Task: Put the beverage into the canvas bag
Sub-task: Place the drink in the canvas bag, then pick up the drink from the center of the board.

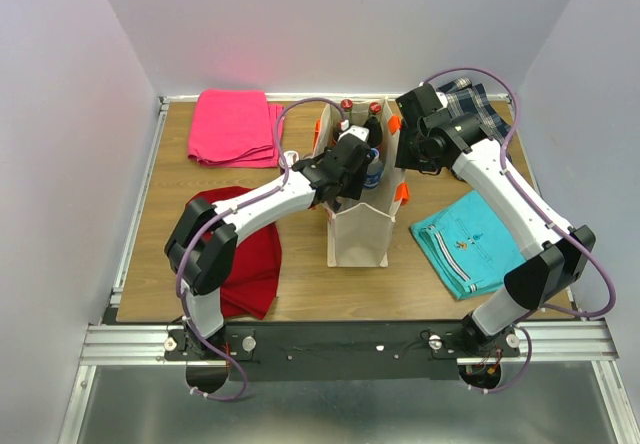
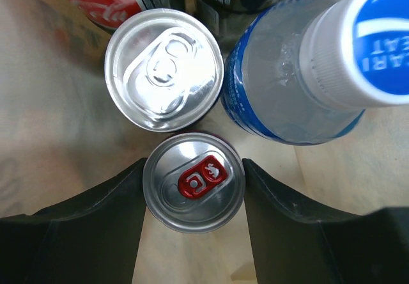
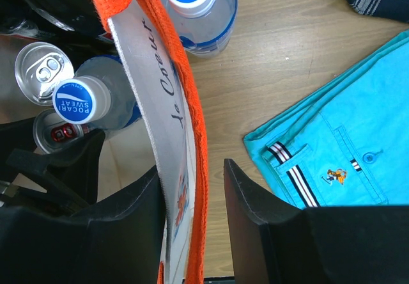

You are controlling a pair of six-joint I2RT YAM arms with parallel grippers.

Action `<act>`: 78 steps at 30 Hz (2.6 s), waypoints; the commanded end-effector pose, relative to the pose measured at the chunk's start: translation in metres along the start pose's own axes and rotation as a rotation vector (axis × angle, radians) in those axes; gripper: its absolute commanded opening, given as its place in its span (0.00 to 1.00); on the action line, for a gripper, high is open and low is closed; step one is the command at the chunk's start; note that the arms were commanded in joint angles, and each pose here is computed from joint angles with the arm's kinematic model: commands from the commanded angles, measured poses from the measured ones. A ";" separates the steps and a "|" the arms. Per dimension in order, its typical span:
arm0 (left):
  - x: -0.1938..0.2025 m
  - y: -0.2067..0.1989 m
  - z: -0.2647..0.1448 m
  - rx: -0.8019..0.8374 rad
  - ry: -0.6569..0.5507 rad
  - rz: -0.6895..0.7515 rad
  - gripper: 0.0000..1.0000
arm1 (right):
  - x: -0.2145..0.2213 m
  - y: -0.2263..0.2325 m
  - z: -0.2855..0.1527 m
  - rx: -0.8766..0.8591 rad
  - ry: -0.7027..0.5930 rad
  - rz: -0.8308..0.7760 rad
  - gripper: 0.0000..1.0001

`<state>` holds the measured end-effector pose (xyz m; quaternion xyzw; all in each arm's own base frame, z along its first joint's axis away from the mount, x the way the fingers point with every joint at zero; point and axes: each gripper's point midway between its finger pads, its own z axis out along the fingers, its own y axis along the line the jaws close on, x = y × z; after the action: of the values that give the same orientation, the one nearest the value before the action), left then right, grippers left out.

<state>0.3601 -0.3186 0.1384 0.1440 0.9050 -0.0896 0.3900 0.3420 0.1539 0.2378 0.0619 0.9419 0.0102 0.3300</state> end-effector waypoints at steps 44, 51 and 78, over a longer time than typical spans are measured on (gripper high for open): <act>-0.128 0.006 -0.104 0.036 -0.344 -0.017 0.79 | -0.015 0.007 -0.008 -0.025 -0.055 0.013 0.48; -0.153 0.005 -0.143 0.083 -0.433 -0.022 0.80 | -0.036 0.010 -0.022 -0.039 -0.105 0.011 0.49; -0.088 0.124 -0.195 -0.164 -0.424 -0.127 0.91 | -0.111 0.098 -0.046 -0.226 -0.282 -0.084 0.66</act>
<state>0.3271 -0.1859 0.3309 0.0602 0.8096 -0.0814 0.5781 0.4102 0.2158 0.3329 0.0153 0.8911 0.0750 0.4473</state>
